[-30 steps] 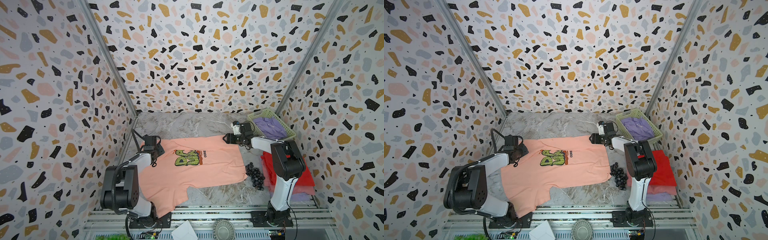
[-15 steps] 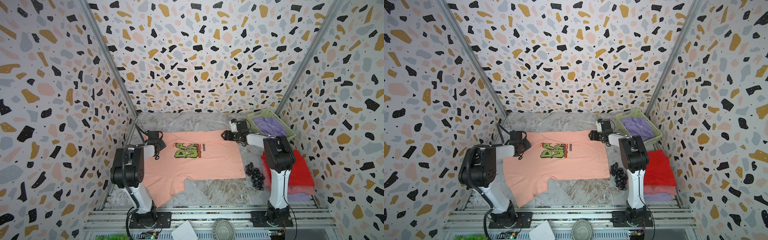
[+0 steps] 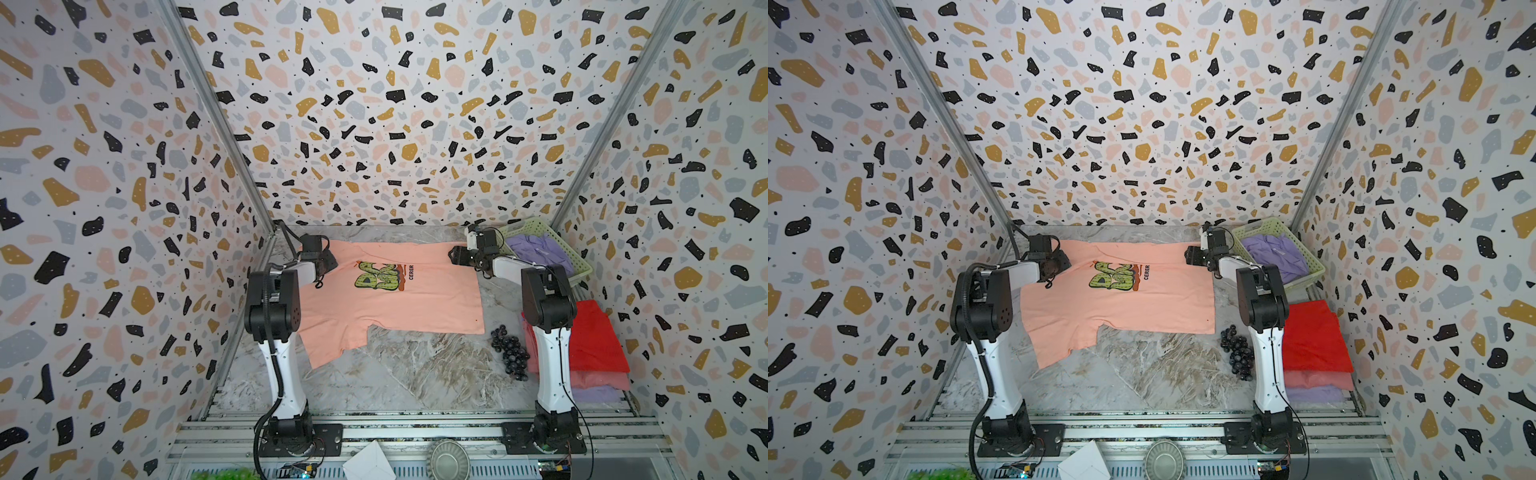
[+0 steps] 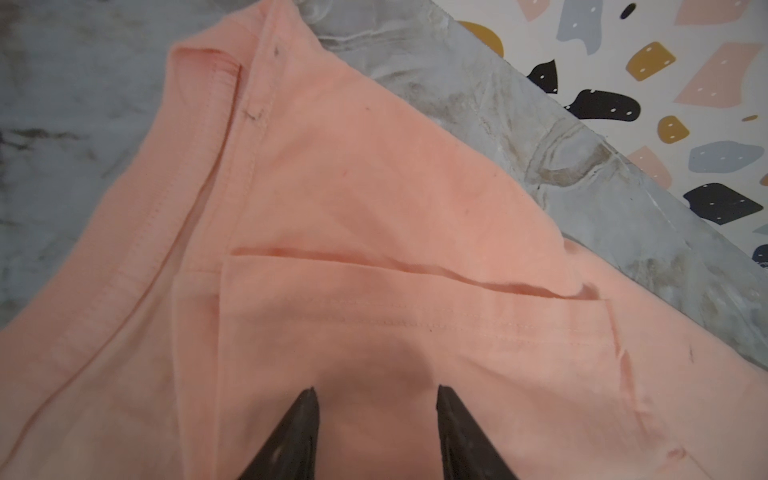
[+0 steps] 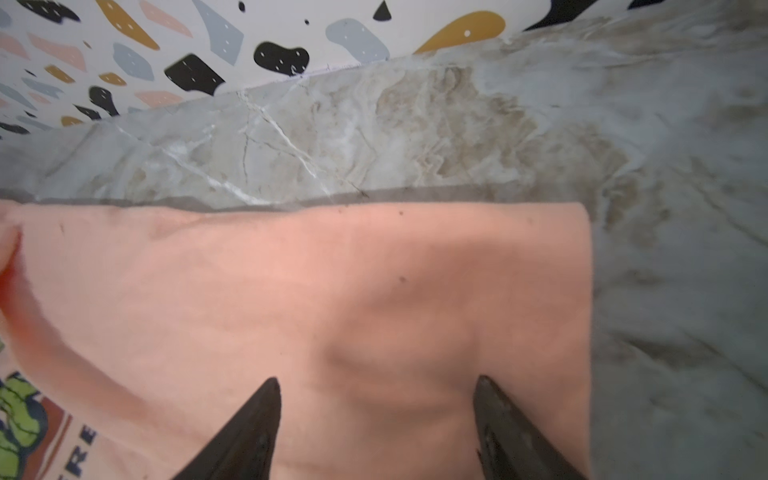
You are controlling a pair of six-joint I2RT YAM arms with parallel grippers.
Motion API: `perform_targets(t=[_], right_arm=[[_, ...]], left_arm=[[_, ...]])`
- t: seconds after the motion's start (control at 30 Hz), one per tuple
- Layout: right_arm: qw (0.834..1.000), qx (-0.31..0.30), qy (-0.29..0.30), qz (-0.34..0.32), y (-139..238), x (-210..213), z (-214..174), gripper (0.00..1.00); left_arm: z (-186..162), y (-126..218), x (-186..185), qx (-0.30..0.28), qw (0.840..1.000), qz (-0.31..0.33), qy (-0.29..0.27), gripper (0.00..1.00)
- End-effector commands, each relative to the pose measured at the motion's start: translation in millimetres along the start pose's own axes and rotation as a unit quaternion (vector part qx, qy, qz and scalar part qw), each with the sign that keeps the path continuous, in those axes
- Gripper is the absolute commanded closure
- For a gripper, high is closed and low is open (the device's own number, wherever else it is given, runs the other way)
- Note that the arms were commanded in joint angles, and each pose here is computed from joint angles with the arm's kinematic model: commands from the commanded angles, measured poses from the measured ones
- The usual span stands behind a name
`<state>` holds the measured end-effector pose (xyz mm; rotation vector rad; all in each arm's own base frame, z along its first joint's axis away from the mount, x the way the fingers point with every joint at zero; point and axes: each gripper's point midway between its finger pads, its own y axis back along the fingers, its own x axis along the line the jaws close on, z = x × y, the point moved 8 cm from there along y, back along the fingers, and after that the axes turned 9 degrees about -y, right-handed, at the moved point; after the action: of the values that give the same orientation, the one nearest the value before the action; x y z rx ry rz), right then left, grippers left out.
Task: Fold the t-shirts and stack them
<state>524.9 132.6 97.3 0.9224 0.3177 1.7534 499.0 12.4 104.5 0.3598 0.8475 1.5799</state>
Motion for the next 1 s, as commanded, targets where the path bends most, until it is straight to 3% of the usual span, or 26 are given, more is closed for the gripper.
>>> perform_targets(t=[0.0,0.13,0.33,0.5,0.7,0.87,0.97], right_arm=[[0.996,-0.078,0.043,0.005,53.6,24.6,36.8,0.24],[0.995,-0.093,0.041,0.006,100.6,43.3,35.6,0.21],[0.997,-0.065,-0.031,0.003,159.2,45.9,-5.3,0.18],[0.997,-0.028,-0.066,0.01,198.5,43.2,-58.2,0.16],[0.995,0.023,-0.094,-0.006,224.4,33.2,-117.1,0.14],[0.994,0.025,-0.1,-0.026,238.8,23.7,-137.5,0.13],[0.994,0.026,-0.1,-0.041,242.8,20.2,-140.7,0.12]], left_arm=[[32.0,46.2,-13.2,-0.047,0.998,-0.034,-0.028,0.51],[21.7,82.9,-5.1,-0.046,0.999,0.002,-0.026,0.49],[-52.3,133.4,34.5,-0.005,0.996,0.083,0.044,0.48],[-103.6,180.8,53.1,0.011,0.991,0.113,0.071,0.47],[-155.2,220.2,65.0,0.04,0.985,0.13,0.104,0.46],[-174.6,242.4,62.3,0.045,0.983,0.13,0.121,0.45],[-188.6,241.8,61.5,0.083,0.98,0.123,0.134,0.45]])
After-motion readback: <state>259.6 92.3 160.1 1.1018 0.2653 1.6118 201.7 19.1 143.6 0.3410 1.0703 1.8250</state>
